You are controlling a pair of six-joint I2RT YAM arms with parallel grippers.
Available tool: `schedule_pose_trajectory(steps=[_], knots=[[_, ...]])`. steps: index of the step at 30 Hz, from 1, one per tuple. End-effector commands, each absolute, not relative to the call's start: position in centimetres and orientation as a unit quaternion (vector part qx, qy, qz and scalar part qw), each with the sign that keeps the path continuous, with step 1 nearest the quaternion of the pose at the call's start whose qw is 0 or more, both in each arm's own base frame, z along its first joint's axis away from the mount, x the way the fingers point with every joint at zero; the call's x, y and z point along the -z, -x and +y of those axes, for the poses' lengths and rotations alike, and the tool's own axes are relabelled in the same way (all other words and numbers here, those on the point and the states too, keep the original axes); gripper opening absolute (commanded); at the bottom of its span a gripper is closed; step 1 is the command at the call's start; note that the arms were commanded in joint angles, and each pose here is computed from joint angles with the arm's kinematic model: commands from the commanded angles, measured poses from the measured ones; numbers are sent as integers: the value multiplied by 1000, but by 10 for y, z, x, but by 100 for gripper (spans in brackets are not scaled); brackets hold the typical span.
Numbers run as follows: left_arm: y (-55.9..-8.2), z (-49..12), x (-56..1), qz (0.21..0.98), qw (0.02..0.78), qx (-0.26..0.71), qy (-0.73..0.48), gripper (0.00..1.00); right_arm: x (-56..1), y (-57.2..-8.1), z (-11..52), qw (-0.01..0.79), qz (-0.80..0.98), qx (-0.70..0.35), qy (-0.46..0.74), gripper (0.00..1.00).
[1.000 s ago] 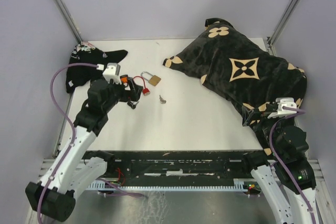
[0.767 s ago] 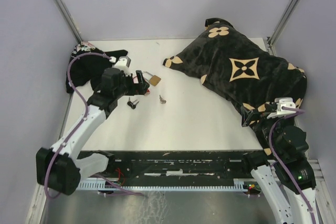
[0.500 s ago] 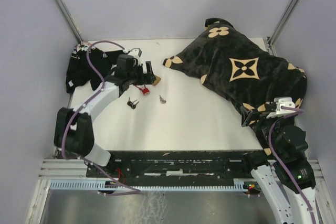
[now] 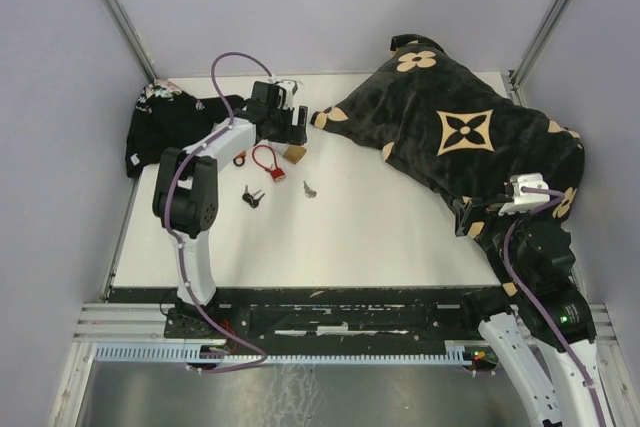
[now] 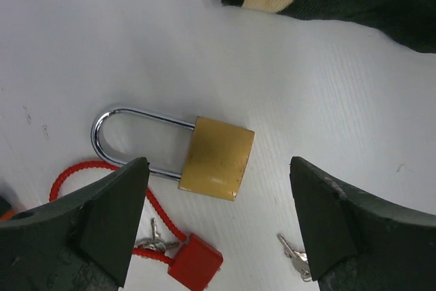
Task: Unlock with the key
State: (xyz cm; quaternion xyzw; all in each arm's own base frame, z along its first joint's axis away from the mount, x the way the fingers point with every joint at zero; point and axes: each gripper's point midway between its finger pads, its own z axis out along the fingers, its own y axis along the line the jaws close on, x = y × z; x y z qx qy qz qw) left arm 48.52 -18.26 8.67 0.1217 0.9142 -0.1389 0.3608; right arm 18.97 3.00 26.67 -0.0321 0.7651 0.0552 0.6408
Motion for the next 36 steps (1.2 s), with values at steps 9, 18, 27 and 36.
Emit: schedule_pose_trajectory(steps=[9,18,27,36], knots=[[-488,-204,-56,912,294,138,-249,88,-267,-199,26,638,769,-37,29,99],[-487,-207,-28,926,261,96,-253,84,-268,-197,25,641,766,-36,26,99],[-463,-235,-36,910,255,78,-318,48,-272,-194,26,648,760,-42,28,99],[-411,-304,-89,855,301,117,-406,38,-279,-187,28,663,746,-55,31,99]])
